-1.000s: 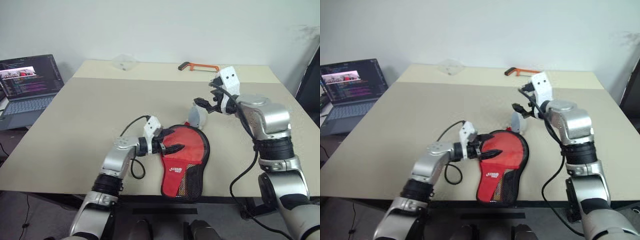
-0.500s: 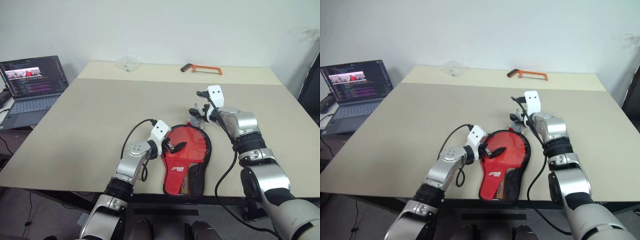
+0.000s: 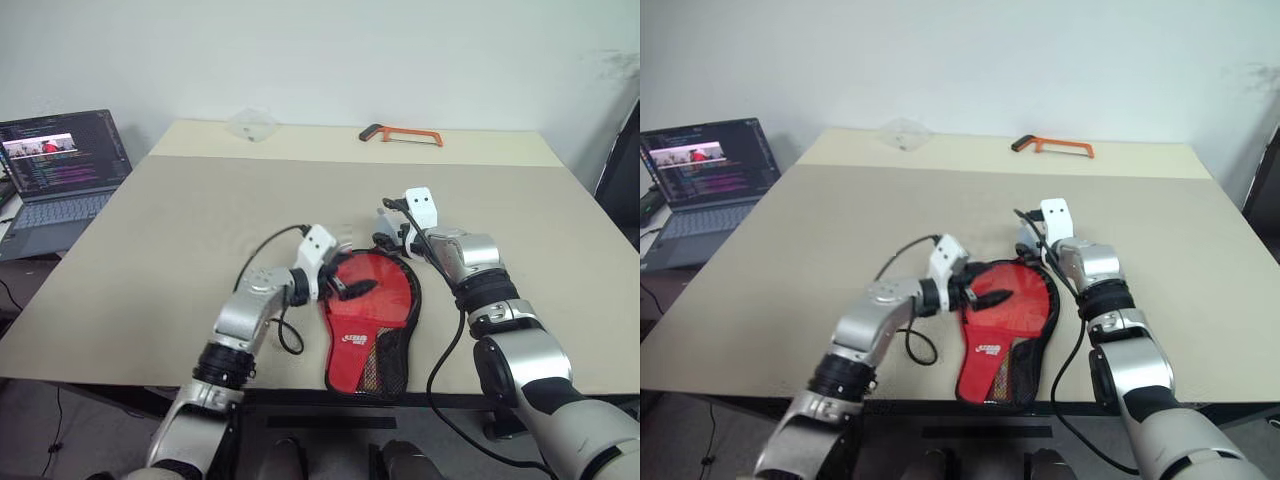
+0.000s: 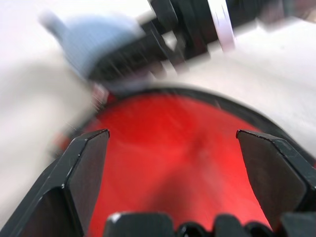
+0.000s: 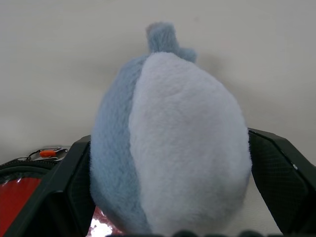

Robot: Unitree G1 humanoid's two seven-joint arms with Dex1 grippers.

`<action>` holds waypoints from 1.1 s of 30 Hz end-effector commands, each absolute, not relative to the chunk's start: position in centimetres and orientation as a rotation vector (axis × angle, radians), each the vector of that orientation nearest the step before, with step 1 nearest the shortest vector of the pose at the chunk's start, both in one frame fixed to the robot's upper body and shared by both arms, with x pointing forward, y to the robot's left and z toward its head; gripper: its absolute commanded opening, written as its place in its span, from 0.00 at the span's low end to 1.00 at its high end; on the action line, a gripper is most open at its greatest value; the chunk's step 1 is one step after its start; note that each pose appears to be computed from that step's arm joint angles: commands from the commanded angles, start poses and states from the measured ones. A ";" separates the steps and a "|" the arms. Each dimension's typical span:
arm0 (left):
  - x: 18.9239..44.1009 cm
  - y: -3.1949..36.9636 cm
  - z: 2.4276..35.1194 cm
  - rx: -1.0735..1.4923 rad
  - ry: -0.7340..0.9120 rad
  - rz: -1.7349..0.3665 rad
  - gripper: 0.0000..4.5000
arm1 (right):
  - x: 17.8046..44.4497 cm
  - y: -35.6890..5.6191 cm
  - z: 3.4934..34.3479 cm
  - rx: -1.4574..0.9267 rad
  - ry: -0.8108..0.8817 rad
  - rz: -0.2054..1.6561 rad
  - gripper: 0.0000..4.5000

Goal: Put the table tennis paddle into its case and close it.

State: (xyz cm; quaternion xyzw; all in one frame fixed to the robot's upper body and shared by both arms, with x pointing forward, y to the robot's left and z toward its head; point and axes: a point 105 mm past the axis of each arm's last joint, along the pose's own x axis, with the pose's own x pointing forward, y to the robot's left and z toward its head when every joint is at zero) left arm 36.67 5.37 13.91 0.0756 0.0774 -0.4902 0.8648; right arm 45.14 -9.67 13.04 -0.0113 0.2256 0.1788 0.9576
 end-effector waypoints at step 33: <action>34.5 1.7 3.6 0.270 0.468 -0.968 1.00 | 48.5 -11.4 19.1 -0.055 0.175 0.217 0.14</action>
